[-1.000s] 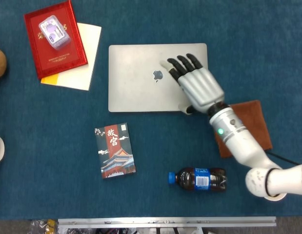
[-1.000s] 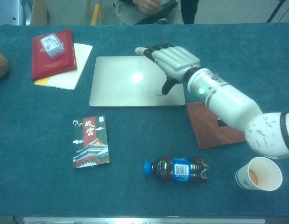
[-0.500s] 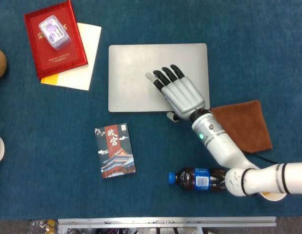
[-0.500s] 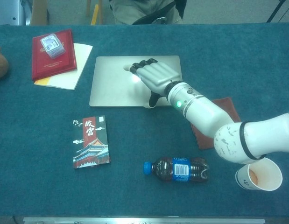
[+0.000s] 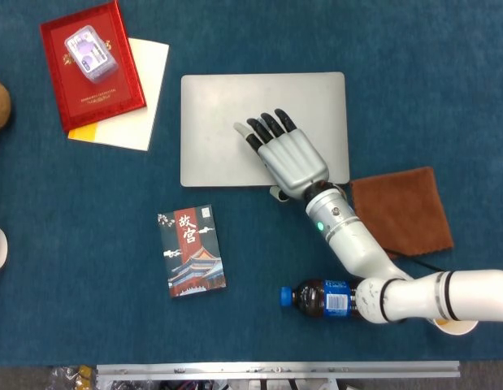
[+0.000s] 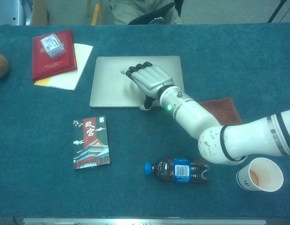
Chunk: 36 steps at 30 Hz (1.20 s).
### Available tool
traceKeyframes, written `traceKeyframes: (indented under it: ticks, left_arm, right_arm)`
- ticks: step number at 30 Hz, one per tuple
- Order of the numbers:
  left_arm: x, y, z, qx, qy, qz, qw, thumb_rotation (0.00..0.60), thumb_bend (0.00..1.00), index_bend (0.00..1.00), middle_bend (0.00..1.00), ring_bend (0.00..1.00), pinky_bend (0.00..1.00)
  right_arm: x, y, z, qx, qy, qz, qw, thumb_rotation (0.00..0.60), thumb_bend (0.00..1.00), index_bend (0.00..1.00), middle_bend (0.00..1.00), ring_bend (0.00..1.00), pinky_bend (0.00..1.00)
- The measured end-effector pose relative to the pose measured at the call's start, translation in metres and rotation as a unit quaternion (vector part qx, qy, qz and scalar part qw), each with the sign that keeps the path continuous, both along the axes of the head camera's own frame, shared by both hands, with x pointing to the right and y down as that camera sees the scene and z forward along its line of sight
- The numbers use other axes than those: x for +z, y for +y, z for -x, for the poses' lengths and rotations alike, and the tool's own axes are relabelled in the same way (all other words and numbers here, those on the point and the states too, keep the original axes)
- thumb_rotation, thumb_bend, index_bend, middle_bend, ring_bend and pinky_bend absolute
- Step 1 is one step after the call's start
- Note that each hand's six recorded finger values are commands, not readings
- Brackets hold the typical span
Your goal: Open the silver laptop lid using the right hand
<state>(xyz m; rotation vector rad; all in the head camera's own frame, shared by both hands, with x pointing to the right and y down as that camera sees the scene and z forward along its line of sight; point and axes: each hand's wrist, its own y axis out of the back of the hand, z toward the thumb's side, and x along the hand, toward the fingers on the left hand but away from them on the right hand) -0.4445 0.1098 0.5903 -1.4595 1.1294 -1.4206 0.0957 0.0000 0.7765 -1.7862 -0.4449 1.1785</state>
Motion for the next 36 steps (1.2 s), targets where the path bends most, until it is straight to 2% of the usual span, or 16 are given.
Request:
traceKeyframes:
  ticks: [28,30,36]
  left_arm:
    - [0.002,0.001,0.006,-0.004,0.001,0.001,1.0000,0.597,0.41,0.09,0.07,0.02,0.07]
    - [0.002,0.001,0.006,-0.003,0.001,0.000,1.0000,0.597,0.41,0.09,0.07,0.02,0.07]
    - [0.003,0.001,0.007,-0.004,0.001,0.001,1.0000,0.598,0.41,0.09,0.07,0.02,0.07]
  right_arm:
    - [0.014,-0.002,0.014,0.000,0.008,-0.006,1.0000,0.600,0.14,0.00,0.09,0.00,0.00]
    - [0.015,-0.001,0.015,-0.001,0.009,-0.007,0.9999,0.600,0.16,0.00,0.09,0.00,0.00]
    - [0.014,0.000,0.016,-0.007,0.010,-0.011,0.9999,0.600,0.34,0.00,0.09,0.00,0.00]
